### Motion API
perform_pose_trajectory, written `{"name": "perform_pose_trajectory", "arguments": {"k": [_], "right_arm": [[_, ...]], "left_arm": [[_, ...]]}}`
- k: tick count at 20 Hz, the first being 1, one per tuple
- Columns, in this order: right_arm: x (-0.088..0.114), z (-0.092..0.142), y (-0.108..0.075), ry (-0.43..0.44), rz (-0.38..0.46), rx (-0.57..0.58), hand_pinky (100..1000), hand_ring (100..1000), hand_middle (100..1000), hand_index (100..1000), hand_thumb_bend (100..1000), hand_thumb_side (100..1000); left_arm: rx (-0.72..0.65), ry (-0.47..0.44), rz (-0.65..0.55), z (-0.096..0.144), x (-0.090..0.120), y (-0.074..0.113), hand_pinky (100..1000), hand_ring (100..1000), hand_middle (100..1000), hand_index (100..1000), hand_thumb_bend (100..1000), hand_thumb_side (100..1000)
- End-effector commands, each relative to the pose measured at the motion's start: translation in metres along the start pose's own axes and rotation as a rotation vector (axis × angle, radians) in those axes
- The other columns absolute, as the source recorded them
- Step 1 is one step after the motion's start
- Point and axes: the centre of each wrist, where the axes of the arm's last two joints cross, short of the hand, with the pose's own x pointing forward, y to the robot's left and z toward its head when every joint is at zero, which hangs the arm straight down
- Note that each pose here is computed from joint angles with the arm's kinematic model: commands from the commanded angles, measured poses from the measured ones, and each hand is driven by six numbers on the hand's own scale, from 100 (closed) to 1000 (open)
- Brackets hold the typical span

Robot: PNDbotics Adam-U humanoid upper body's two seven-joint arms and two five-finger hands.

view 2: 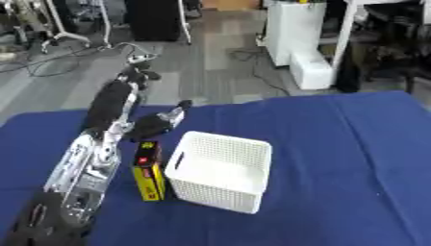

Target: Pick up objects on the table and place them in the box.

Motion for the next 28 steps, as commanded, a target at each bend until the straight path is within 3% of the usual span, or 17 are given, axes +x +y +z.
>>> {"name": "perform_pose_trajectory", "arguments": {"k": [1, 7, 15, 20, 23, 24, 28], "right_arm": [[0.004, -0.006, 0.001, 0.011, 0.009, 0.030, 175, 307, 317, 486, 100, 1000], [0.004, -0.004, 0.001, 0.018, 0.016, 0.030, 174, 307, 317, 486, 100, 1000], [0.004, -0.002, 0.001, 0.026, 0.024, 0.031, 174, 308, 317, 486, 100, 1000], [0.005, -0.002, 0.001, 0.025, 0.027, 0.033, 174, 308, 317, 486, 100, 1000], [0.005, -0.002, 0.001, 0.025, 0.028, 0.033, 174, 308, 317, 486, 100, 1000], [0.005, -0.002, 0.001, 0.025, 0.028, 0.033, 174, 308, 317, 486, 100, 1000], [0.005, -0.002, 0.001, 0.023, 0.028, 0.034, 174, 308, 317, 486, 100, 1000]], "left_arm": [[-0.046, 0.016, -0.051, -0.007, -0.002, 0.011, 613, 774, 905, 836, 494, 743], [-0.145, 0.048, -0.102, -0.012, -0.003, 0.015, 625, 775, 893, 826, 503, 743], [-0.228, 0.123, -0.087, -0.015, -0.010, 0.017, 591, 747, 989, 929, 489, 758], [-0.264, 0.168, -0.095, -0.016, -0.016, 0.014, 605, 779, 966, 870, 473, 796], [-0.289, 0.174, -0.102, -0.016, -0.018, 0.012, 602, 786, 971, 879, 476, 802], [-0.294, 0.174, -0.101, -0.016, -0.018, 0.012, 541, 747, 976, 942, 476, 803], [-0.313, 0.182, -0.090, -0.015, -0.019, 0.010, 521, 738, 957, 940, 489, 808]]}}
